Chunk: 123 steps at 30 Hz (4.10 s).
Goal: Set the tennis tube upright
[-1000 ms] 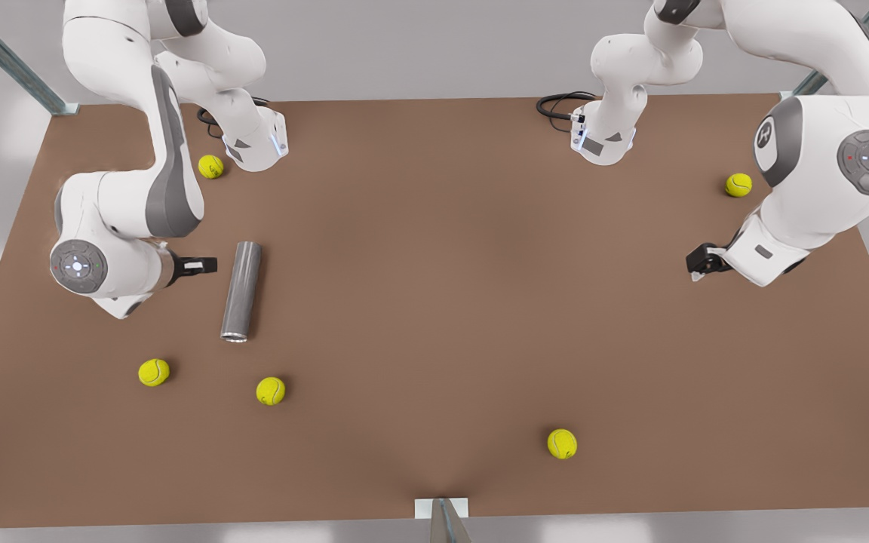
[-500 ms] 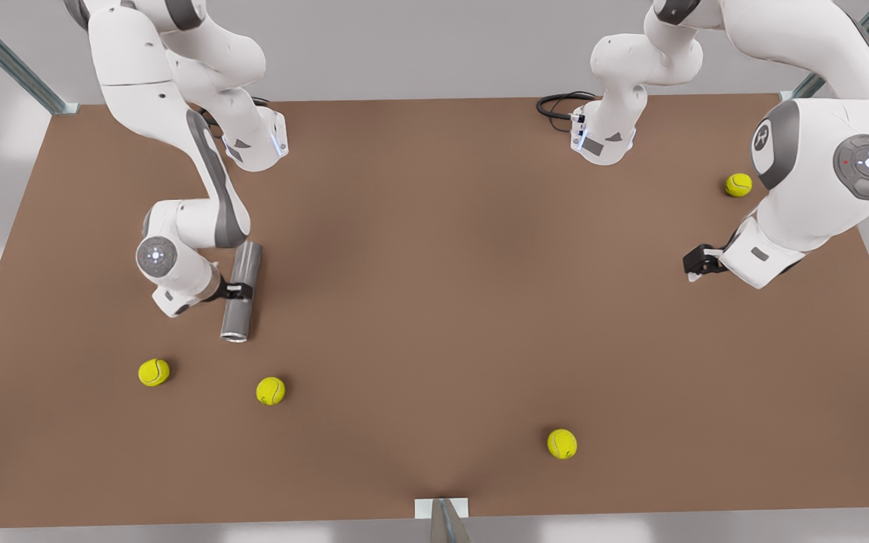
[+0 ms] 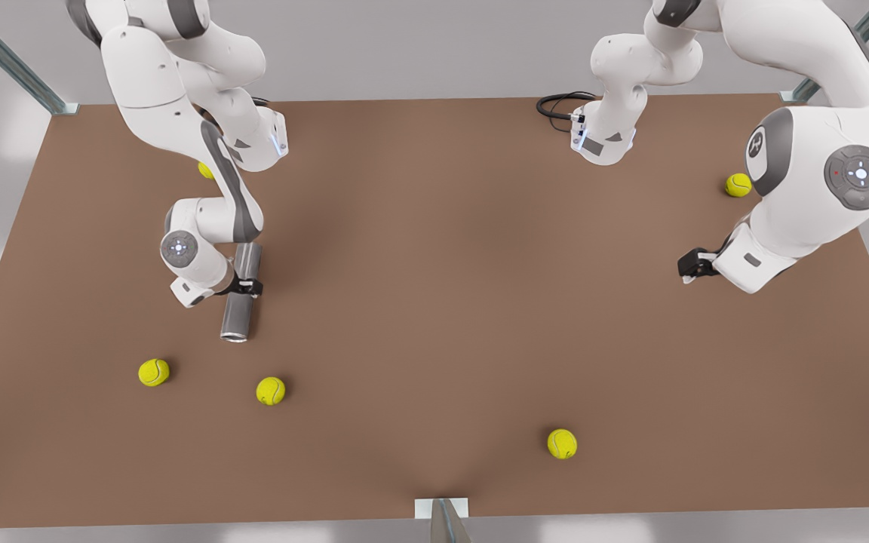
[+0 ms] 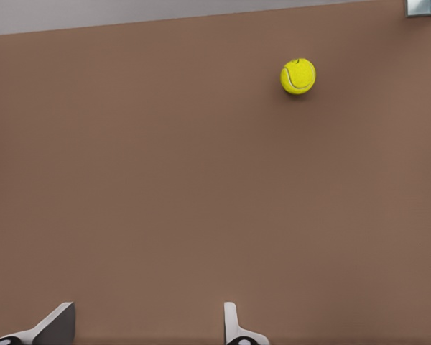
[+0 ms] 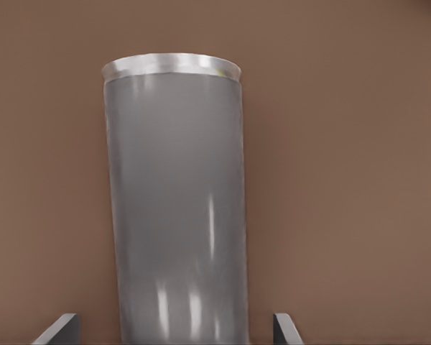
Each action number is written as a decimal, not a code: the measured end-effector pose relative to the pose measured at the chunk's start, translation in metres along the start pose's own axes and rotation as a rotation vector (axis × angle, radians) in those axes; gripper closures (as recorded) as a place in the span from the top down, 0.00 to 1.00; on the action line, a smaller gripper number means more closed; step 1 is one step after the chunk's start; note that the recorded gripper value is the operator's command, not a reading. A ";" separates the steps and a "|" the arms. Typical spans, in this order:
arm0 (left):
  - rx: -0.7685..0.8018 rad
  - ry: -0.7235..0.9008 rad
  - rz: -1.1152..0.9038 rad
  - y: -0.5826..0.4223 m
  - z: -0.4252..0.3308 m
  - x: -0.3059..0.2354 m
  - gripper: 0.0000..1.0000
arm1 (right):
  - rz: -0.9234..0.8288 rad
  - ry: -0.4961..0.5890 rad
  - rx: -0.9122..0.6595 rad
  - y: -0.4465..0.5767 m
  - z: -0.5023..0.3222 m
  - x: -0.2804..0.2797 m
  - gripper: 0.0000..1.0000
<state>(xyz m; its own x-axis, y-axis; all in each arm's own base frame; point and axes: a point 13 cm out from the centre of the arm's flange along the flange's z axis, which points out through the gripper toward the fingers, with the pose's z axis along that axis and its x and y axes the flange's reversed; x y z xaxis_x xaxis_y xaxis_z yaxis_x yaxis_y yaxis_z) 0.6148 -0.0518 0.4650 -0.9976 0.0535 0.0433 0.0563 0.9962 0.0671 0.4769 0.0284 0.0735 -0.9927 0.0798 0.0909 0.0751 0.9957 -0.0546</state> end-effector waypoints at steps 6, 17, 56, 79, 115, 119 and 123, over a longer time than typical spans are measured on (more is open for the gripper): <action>0.000 0.003 -0.004 0.000 0.002 0.000 1.00 | 0.005 0.036 0.016 -0.001 0.023 0.009 1.00; 0.002 0.009 -0.030 -0.004 -0.001 0.003 1.00 | 0.005 0.080 0.035 -0.003 0.046 0.019 1.00; 0.001 0.002 -0.078 -0.010 -0.009 0.007 1.00 | -0.373 -0.007 -0.021 0.175 -0.081 -0.032 0.69; 0.018 0.028 -0.093 -0.015 0.000 0.008 1.00 | -1.627 -0.262 0.433 0.495 -0.089 -0.022 0.69; 0.802 0.431 -0.232 -0.130 0.195 0.039 1.00 | -1.070 -0.153 0.250 0.278 -0.329 -0.087 1.00; 0.967 0.399 -0.197 -0.174 0.237 0.040 1.00 | -0.668 -0.108 0.174 0.088 -0.415 -0.096 1.00; 1.061 0.269 -0.116 -0.246 0.264 0.042 1.00 | -0.476 -0.092 0.090 0.015 -0.468 -0.044 1.00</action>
<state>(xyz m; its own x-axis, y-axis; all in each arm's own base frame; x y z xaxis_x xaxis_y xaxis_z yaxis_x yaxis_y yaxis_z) 0.5485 -0.2761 0.1876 -0.9461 0.0673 0.3168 -0.2286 0.5542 -0.8004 0.5662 0.0625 0.5342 -0.9195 -0.3912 0.0383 -0.3930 0.9123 -0.1149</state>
